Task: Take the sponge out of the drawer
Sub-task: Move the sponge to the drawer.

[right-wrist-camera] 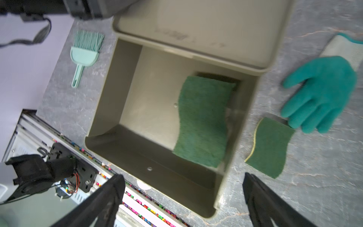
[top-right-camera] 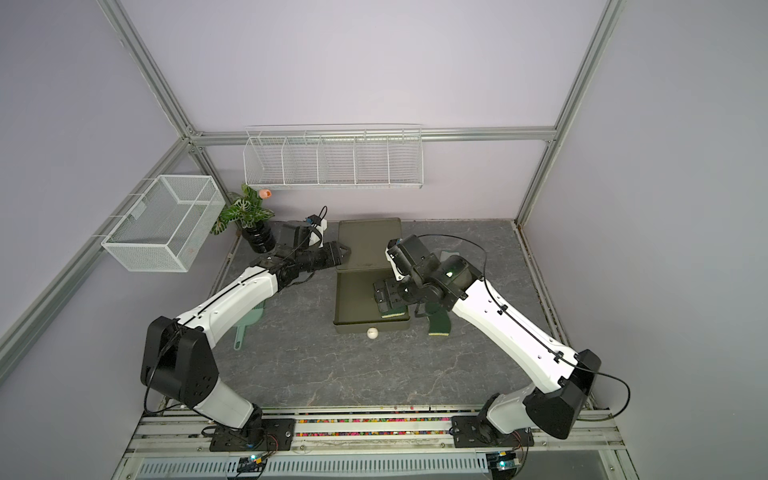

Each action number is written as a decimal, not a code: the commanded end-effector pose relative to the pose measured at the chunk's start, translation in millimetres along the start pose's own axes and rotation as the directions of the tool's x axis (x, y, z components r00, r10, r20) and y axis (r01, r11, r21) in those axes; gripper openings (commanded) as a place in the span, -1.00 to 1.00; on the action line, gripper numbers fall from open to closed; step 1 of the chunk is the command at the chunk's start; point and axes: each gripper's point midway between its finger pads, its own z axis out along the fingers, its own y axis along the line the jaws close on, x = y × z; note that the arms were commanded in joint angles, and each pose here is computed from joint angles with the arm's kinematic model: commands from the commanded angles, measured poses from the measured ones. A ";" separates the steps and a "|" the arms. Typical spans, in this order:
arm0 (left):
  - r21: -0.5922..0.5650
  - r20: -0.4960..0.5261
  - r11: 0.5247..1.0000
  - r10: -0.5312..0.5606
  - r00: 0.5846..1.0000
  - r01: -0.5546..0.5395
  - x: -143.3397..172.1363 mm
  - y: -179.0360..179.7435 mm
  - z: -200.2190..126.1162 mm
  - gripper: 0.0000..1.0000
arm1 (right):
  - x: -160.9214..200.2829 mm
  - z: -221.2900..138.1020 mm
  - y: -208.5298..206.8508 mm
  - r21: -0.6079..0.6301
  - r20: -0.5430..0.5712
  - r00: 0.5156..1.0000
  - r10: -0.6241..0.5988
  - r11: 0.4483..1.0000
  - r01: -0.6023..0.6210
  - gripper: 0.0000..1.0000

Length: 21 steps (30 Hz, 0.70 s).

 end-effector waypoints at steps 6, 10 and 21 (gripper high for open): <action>-0.004 -0.077 1.000 -0.002 0.997 0.002 17.4 3.2 9.3 0.10 | 4.4 18.9 8.7 0.051 -0.066 0.995 -0.070 0.996 0.073 0.97; -0.003 -0.080 1.000 -0.001 0.997 0.001 18.3 3.1 9.7 0.11 | 3.6 27.3 5.8 0.081 -0.087 0.993 -0.082 0.993 0.089 0.97; -0.005 -0.083 1.000 -0.004 0.997 0.003 19.3 4.6 11.8 0.10 | 9.0 63.3 9.6 0.102 -0.165 0.984 -0.070 0.991 0.088 0.94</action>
